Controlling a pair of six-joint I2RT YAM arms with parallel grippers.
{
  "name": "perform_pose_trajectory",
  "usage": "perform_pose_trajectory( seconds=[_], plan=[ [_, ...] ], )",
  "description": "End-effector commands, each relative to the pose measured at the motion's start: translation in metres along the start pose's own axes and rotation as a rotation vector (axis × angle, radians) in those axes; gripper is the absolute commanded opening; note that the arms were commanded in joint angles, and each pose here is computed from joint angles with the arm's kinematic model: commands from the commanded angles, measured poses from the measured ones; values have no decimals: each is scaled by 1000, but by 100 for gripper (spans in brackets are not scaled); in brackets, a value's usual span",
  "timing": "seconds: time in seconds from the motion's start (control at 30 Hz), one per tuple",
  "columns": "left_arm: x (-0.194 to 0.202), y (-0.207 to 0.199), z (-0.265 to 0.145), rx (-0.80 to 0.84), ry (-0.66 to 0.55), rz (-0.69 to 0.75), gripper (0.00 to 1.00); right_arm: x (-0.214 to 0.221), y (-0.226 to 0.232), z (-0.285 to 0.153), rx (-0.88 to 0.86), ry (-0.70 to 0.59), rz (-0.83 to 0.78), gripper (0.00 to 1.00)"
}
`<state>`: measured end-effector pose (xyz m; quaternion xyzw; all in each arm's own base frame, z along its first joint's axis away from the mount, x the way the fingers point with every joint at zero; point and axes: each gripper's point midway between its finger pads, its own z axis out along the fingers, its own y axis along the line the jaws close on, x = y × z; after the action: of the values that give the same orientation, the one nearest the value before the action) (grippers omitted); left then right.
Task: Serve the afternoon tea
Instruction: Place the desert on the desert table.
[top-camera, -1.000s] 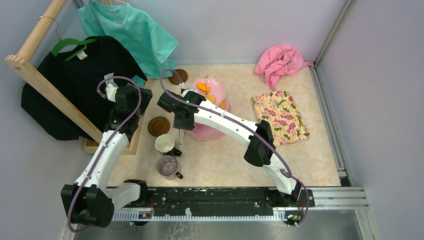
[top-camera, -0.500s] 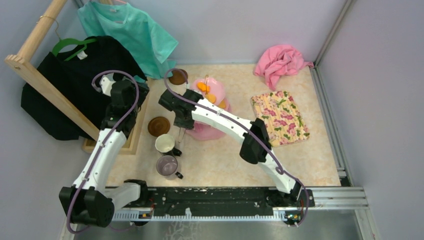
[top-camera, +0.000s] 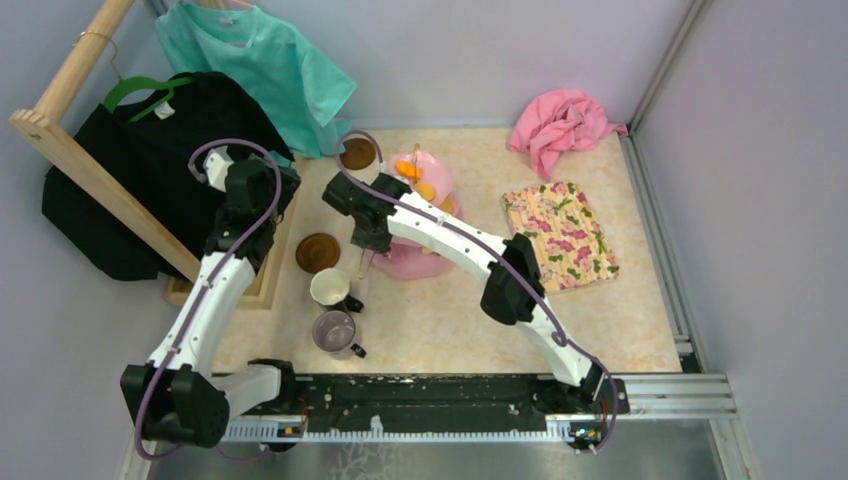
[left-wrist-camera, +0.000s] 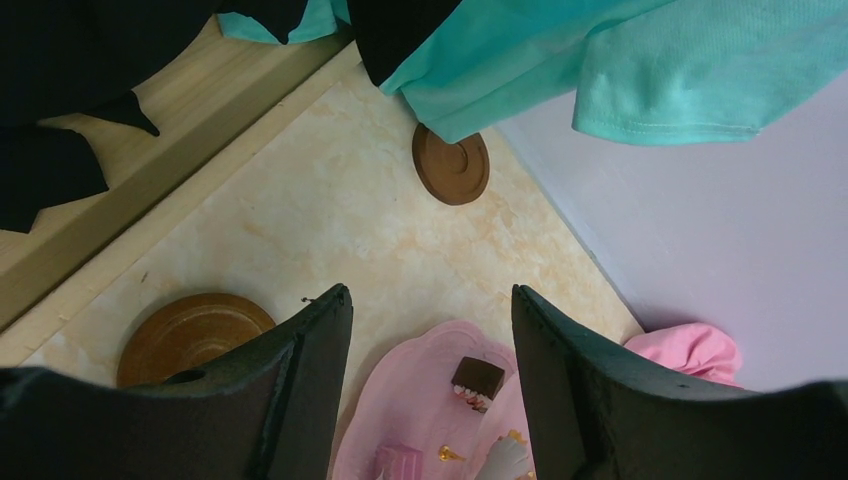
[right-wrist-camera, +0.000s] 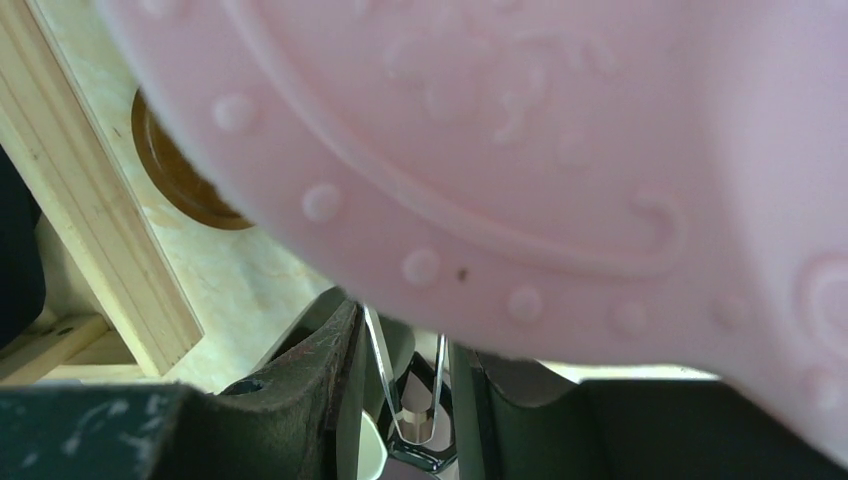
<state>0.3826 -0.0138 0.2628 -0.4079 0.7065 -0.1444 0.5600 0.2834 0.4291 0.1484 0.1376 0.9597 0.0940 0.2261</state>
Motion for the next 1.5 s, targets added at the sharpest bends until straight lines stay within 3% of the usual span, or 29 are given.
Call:
perform_pose_trajectory(
  seconds=[0.0,0.43,1.47],
  plan=[
    [-14,-13,1,36,-34,2,65,-29,3,-7,-36,-47,47,7],
    [-12,-11,4,32,-35,19,65,-26,7,-3,-77,-20,47,25],
    [-15,-12,-3,44,-39,17,62,-31,1,-15,-91,-37,62,32]
  ],
)
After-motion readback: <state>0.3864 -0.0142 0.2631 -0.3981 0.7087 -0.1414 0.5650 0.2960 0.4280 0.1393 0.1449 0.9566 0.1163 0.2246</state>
